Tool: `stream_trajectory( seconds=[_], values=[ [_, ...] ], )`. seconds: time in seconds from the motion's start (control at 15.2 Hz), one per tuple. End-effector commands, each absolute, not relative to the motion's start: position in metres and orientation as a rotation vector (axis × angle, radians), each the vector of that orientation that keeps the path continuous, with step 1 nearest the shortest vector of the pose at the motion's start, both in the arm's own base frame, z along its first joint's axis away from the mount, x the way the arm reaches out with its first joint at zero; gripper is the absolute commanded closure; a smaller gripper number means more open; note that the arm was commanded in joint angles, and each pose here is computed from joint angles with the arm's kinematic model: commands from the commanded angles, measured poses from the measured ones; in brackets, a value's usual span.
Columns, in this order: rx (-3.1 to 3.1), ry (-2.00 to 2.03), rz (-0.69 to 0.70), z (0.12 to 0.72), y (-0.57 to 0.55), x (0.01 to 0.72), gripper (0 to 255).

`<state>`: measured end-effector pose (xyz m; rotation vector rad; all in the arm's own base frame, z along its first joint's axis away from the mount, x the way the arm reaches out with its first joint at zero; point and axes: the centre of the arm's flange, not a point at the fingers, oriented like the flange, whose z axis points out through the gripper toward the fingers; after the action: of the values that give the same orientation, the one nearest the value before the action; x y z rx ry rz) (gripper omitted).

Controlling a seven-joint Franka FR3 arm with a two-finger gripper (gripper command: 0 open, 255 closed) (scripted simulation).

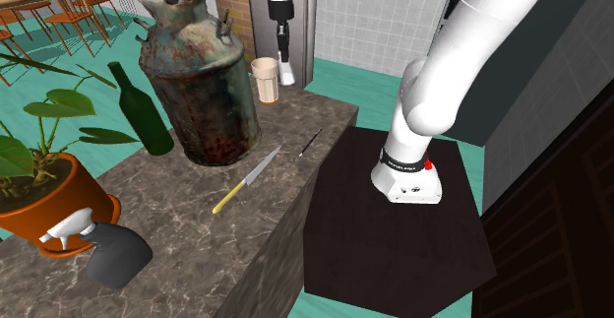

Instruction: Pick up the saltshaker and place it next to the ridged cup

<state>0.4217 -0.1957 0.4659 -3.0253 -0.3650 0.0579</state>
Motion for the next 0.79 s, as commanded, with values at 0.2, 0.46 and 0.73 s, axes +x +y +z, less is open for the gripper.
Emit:
stream_trajectory(
  seconds=[0.2,0.46,0.73],
  values=[
    [-3.025,-0.365,0.057,0.440,-0.197,0.421,255],
    [-3.025,-0.365,0.057,0.419,-0.197,0.421,255],
    [-3.025,-0.365,0.057,0.398,-0.197,0.421,255]
  ],
)
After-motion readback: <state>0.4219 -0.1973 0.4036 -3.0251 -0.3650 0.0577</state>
